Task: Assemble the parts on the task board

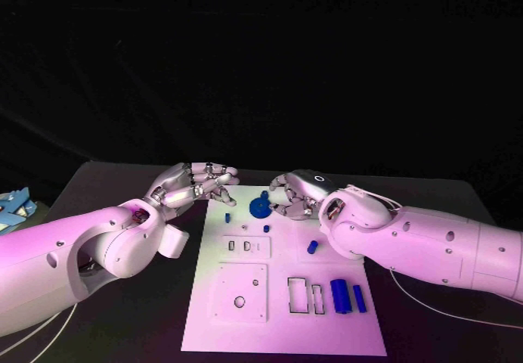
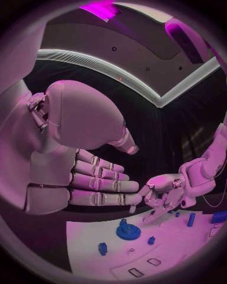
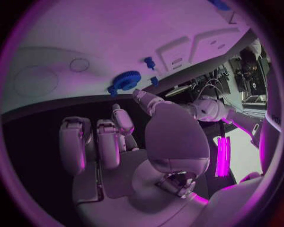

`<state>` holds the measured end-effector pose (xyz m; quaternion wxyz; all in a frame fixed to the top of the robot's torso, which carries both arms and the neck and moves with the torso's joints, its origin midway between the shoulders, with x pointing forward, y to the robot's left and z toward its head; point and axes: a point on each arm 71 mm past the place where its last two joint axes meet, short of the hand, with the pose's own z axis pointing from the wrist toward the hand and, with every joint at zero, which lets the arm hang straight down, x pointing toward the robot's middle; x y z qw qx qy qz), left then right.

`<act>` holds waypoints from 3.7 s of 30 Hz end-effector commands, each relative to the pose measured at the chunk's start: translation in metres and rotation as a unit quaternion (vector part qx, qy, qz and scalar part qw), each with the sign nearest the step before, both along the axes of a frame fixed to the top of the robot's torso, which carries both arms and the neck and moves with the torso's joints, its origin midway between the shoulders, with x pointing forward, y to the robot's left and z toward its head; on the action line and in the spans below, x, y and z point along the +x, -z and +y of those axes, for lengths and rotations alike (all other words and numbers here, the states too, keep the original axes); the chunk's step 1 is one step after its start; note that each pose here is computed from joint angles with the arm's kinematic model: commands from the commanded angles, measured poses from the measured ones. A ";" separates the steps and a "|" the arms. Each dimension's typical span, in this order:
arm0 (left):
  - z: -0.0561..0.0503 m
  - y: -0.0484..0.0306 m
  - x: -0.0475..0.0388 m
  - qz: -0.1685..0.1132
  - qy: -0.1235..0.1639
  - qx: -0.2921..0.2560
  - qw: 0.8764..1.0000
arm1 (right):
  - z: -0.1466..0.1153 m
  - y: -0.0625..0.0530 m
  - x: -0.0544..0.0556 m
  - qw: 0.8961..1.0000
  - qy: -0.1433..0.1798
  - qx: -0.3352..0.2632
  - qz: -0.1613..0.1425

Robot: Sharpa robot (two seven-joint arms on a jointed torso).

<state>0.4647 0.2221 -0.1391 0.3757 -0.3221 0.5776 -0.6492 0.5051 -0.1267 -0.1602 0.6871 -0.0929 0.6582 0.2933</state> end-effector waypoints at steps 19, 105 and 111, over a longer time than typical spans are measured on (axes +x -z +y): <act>0.008 0.0064 0.0162 0.000 -0.013 0.003 1.000 | -0.153 0.001 0.002 0.971 -0.008 0.171 0.167; 0.001 0.0053 0.0129 -0.001 0.001 -0.002 1.000 | -0.142 0.048 0.021 0.983 0.080 0.087 0.141; 0.002 0.0053 0.0128 -0.001 0.001 -0.002 1.000 | -0.142 0.049 0.021 0.983 0.080 0.082 0.140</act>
